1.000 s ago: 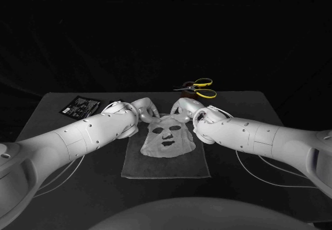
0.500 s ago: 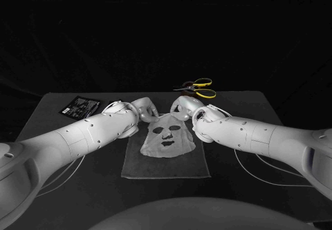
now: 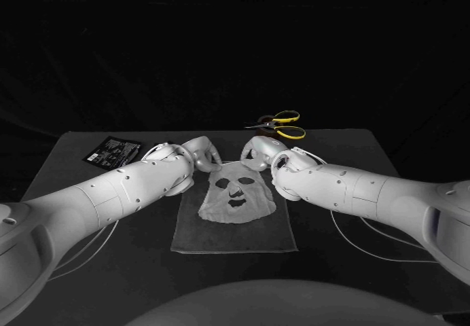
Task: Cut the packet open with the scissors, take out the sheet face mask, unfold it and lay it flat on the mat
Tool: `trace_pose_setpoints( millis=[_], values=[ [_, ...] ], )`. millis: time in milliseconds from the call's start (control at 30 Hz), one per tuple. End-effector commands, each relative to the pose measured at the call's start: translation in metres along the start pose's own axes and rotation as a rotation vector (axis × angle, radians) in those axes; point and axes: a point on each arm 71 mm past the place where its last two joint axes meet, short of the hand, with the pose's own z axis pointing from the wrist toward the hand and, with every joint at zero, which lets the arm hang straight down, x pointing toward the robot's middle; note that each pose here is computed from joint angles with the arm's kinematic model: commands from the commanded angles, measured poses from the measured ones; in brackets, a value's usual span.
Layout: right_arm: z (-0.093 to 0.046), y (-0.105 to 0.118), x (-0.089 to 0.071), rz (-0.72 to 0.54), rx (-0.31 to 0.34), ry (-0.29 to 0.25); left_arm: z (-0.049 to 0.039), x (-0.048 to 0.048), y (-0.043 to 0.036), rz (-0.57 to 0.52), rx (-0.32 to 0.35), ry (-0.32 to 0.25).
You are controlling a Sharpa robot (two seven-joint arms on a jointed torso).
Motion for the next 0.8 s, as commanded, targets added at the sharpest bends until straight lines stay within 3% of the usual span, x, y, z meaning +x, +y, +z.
trace_pose_setpoints(
  millis=[33,800],
  values=[
    [0.001,-0.001,0.000,-0.013,0.006,0.012,-0.0004,-0.0019,0.0025,-0.012,-0.019,-0.009],
    [0.002,-0.010,-0.006,0.006,0.065,-0.073,-0.0007,-0.0060,0.0125,-0.025,-0.082,-0.020]
  ],
)
